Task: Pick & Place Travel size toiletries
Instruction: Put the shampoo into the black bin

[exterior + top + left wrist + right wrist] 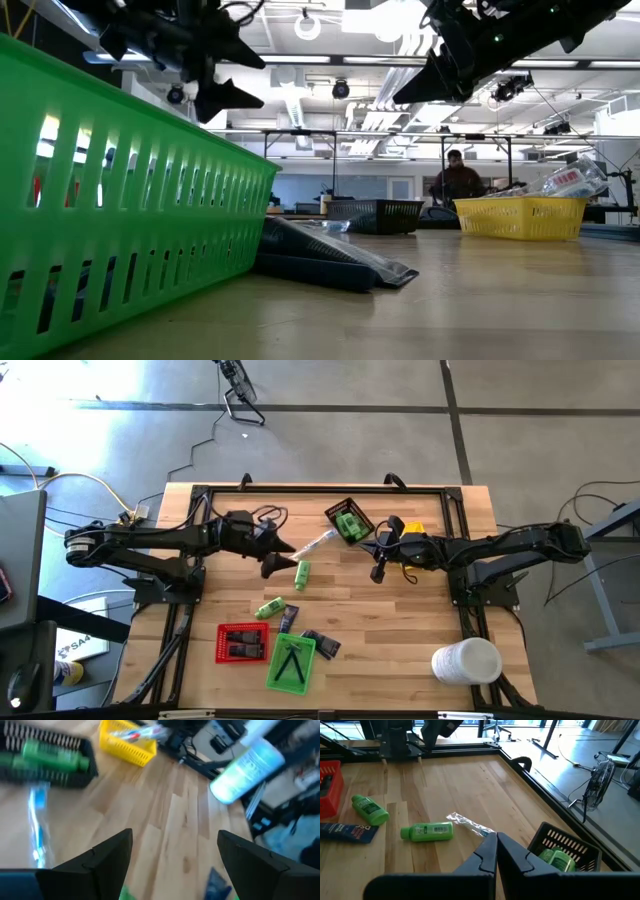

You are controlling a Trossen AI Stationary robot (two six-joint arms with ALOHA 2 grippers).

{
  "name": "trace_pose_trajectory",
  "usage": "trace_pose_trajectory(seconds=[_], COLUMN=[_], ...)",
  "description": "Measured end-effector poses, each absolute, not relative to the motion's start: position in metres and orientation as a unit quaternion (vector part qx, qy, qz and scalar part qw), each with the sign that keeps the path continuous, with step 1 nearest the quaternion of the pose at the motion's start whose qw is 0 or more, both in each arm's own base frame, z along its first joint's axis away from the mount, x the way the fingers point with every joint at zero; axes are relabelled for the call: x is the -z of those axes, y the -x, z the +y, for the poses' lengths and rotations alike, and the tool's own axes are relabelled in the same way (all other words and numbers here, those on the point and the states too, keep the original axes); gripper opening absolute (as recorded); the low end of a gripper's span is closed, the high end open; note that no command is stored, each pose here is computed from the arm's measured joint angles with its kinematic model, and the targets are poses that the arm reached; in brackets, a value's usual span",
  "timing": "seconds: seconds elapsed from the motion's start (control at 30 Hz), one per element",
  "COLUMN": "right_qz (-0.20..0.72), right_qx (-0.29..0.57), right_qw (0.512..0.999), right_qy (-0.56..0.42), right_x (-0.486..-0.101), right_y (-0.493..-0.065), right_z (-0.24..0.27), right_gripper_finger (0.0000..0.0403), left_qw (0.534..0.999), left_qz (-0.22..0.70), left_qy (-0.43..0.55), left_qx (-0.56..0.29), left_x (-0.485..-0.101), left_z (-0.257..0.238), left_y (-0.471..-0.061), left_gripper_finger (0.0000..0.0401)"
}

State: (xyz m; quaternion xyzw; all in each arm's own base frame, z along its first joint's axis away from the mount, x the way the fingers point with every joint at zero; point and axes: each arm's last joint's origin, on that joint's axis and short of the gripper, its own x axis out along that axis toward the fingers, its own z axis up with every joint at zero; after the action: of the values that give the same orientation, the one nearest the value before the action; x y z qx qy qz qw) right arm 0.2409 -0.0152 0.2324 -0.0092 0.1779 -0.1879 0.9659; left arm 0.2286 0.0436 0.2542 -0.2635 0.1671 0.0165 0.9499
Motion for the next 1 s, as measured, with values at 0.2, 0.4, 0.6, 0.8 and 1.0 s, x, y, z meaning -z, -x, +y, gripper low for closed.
trace_pose_trajectory(seconds=[0.2, 0.4, 0.6, 0.8, 1.0], right_qz=[0.182, 0.183, 0.184, 0.184, 0.185], right_qx=[0.184, 0.183, 0.182, 0.182, 0.181], right_qw=[0.965, 0.965, 0.965, 0.965, 0.965], right_qy=[0.031, 0.035, 0.042, 0.042, 0.046], right_x=[-0.232, -0.232, -0.232, -0.232, -0.232], right_y=[-0.241, -0.241, -0.241, -0.241, -0.241], right_z=[-0.015, -0.015, -0.015, -0.015, -0.015], right_gripper_finger=[0.0003, 0.0003, 0.0003, 0.0003, 0.0003], left_qw=[0.921, 0.911, 0.901, 0.866, 0.803], left_qz=[0.199, 0.204, 0.245, 0.321, 0.397], left_qy=[0.331, 0.339, 0.320, 0.307, 0.347], left_qx=[-0.047, -0.113, -0.161, -0.228, -0.279], left_x=[-0.248, -0.245, -0.256, -0.248, -0.217], left_z=[0.034, 0.023, 0.017, 0.016, 0.017], left_y=[-0.228, -0.228, -0.236, -0.260, -0.289], left_gripper_finger=[0.0287, 0.0287, 0.0287, 0.0287, 0.0287])
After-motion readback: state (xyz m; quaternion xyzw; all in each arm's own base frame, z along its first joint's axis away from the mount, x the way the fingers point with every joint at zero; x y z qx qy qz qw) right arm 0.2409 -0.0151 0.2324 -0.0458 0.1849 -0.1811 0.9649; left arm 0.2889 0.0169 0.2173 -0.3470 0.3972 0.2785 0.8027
